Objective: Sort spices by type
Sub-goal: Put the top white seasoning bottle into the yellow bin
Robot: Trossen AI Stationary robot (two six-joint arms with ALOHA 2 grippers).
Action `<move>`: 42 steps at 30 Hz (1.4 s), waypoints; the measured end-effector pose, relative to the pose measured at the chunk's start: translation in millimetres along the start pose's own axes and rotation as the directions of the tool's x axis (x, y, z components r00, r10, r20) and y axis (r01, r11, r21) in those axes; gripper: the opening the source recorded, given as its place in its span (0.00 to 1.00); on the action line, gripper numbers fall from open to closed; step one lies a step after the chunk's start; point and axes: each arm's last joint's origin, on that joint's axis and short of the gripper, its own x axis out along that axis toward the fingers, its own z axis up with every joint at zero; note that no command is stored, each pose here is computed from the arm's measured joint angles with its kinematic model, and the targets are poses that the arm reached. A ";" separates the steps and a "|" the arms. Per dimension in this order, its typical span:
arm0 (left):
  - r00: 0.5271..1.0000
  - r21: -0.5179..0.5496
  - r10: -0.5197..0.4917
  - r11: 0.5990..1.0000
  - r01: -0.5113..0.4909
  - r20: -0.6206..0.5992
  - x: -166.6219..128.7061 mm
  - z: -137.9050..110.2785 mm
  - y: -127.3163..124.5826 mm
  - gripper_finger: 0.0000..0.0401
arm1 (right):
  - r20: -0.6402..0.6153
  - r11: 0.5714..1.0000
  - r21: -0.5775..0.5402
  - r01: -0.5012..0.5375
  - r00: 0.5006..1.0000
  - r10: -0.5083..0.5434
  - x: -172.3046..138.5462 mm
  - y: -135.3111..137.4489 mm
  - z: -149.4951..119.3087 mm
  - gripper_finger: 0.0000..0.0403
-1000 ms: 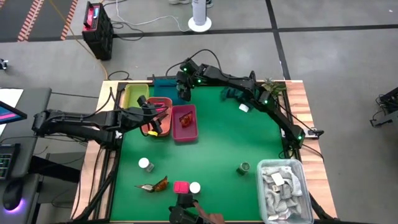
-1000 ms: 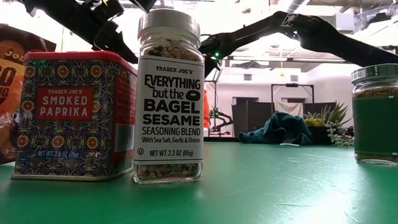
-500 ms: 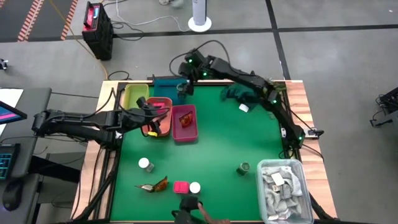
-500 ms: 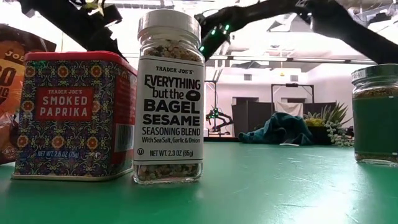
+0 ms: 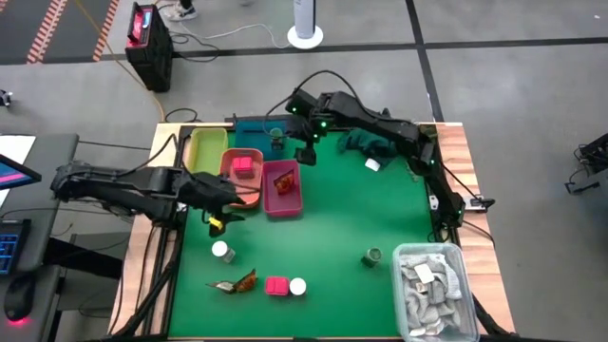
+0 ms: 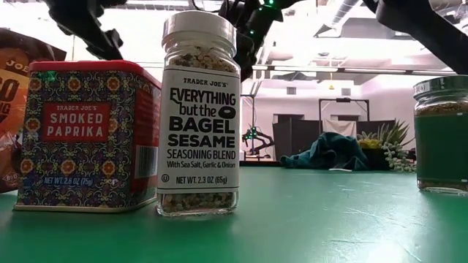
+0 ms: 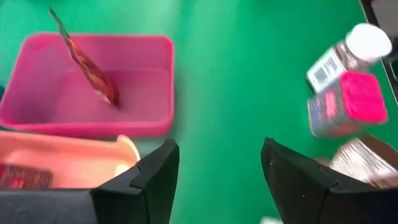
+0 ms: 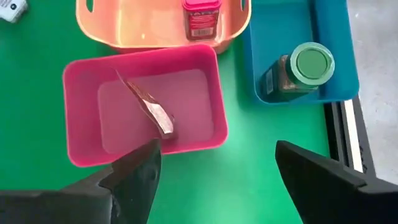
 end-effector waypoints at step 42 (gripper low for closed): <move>0.990 -0.059 -0.086 0.995 0.080 -0.113 -7.6 -24.6 -61.1 0.54 | 0.339 0.960 0.179 0.216 0.902 -0.267 -31.1 78.8 -92.7 0.79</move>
